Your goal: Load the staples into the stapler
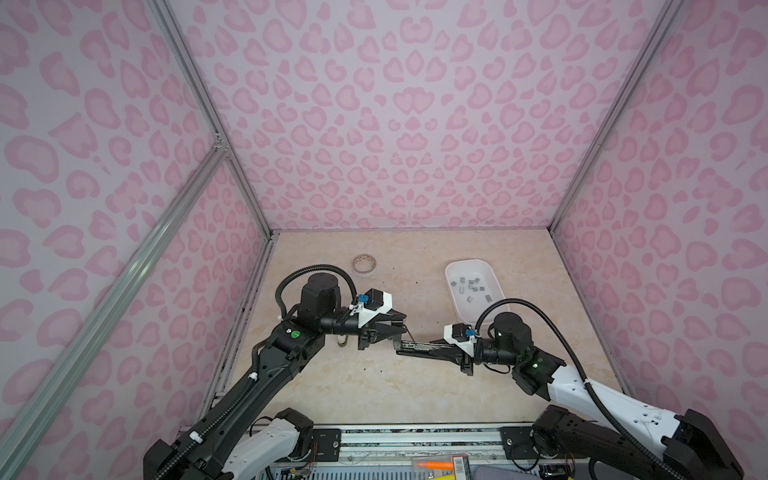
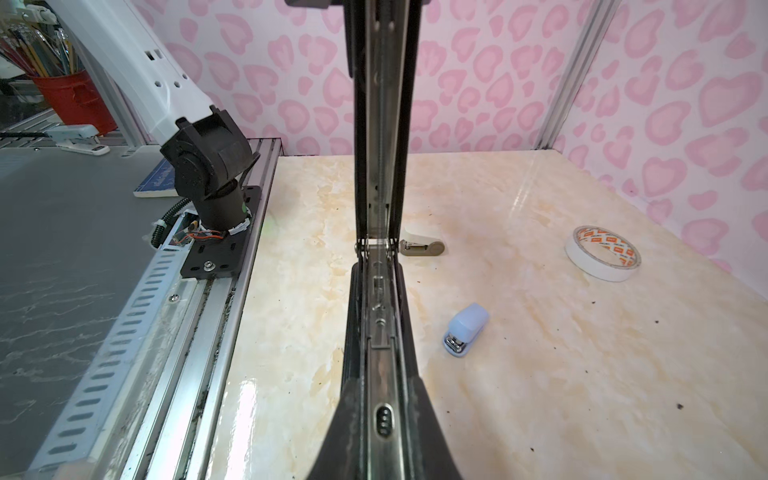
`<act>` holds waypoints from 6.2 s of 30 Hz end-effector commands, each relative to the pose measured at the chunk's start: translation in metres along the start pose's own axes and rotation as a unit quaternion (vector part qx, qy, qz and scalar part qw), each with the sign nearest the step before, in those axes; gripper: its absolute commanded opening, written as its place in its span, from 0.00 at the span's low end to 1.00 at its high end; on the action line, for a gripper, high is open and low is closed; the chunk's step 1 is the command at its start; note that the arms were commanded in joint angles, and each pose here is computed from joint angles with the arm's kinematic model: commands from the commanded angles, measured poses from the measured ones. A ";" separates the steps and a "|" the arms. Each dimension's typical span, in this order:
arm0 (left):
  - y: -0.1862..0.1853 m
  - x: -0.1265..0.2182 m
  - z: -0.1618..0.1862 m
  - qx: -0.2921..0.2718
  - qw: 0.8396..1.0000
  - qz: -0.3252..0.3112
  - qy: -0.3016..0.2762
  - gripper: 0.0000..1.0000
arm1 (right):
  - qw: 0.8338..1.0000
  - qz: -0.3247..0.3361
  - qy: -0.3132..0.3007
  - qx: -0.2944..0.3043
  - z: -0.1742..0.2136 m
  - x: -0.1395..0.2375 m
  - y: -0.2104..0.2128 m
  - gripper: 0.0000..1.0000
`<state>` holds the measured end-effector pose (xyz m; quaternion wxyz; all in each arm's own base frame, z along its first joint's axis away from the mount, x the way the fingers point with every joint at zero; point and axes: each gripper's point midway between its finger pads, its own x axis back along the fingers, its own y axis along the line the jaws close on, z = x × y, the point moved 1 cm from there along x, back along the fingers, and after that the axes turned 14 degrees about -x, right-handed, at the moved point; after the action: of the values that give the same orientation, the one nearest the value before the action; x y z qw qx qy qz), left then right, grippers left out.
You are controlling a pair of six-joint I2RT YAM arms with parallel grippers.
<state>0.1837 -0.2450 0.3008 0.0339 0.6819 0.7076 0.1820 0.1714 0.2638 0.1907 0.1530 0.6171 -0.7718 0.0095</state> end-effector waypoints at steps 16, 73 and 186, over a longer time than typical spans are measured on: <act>0.051 0.052 -0.001 -0.034 0.986 -0.159 0.025 0.04 | 0.995 0.022 -0.094 0.004 -0.041 0.040 -0.004 0.00; 0.034 0.224 0.213 0.303 0.569 -0.752 0.140 0.87 | 0.853 0.504 -0.107 -0.086 0.023 -0.011 -0.129 0.00; 0.055 -0.033 0.252 0.314 0.831 -0.308 0.341 0.58 | 0.813 0.507 -0.158 -0.236 0.046 0.132 -0.169 0.76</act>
<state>0.3074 -0.2180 0.0815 -0.3582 0.2927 0.8762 0.1355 0.2981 0.0824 0.1419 0.1627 0.0463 -0.9721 -0.1625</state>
